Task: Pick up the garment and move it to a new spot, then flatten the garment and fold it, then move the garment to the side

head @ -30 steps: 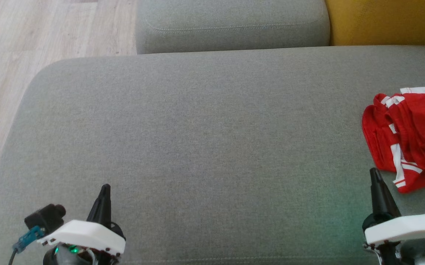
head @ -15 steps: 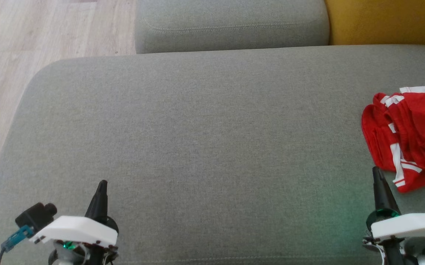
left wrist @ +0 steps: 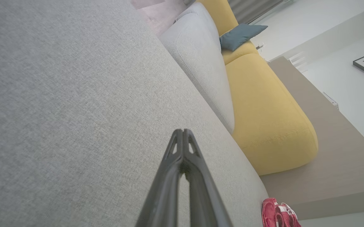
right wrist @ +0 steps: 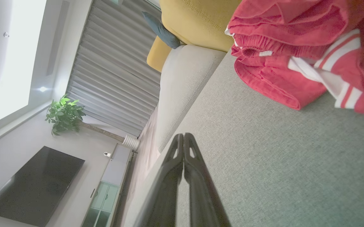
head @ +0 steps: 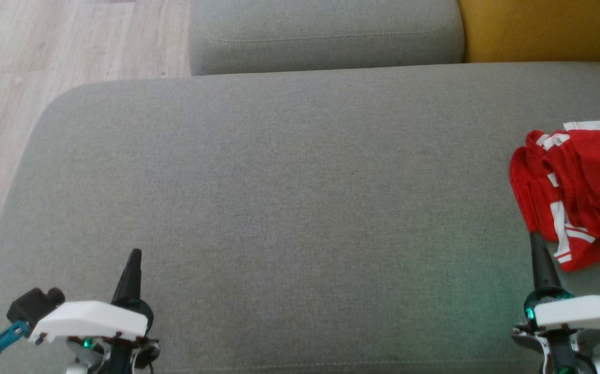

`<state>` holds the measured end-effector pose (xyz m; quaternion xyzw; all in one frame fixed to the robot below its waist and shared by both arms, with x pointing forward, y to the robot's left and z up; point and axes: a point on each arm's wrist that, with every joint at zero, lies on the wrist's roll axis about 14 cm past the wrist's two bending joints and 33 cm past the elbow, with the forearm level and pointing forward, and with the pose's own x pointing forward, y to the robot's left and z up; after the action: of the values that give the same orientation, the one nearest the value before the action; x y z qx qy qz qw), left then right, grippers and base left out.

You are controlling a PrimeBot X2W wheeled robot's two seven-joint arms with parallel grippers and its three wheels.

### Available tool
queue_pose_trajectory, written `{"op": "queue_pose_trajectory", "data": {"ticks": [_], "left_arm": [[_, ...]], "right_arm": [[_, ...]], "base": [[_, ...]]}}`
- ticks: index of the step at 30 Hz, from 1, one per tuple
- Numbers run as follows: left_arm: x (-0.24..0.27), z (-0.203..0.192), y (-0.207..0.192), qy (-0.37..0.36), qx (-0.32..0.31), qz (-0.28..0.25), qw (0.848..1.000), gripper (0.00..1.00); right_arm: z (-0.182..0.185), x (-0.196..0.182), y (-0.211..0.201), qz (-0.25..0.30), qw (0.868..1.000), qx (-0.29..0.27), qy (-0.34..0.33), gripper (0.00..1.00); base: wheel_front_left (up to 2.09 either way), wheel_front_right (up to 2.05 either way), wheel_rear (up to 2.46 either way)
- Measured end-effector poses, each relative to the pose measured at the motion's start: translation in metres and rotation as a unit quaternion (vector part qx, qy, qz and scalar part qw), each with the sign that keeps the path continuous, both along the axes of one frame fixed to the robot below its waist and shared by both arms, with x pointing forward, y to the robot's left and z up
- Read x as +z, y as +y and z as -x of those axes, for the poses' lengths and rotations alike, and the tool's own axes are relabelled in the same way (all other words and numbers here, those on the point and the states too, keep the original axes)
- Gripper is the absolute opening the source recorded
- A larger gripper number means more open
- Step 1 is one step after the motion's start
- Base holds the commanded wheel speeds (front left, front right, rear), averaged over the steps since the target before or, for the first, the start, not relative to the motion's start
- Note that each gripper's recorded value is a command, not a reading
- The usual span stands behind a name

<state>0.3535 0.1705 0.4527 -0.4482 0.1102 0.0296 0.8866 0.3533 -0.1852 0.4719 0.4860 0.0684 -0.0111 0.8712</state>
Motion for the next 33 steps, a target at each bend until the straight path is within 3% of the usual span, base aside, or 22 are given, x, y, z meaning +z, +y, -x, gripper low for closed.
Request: {"op": "queue_pose_trajectory", "data": {"ticks": [14,33], "left_arm": [[0.002,-0.004,0.003,-0.002,0.016,0.087,0.996,0.00],[0.012,-0.013,0.010,-0.021,0.039,0.205,0.978,0.00]], "right_arm": [[-0.007,0.003,-0.003,-0.079,0.997,-0.016,-0.005,0.00],[-0.014,0.005,-0.011,-0.183,0.982,-0.045,-0.011,0.00]], "base": [[0.00,0.00,0.00],[0.00,0.00,0.00]]}}
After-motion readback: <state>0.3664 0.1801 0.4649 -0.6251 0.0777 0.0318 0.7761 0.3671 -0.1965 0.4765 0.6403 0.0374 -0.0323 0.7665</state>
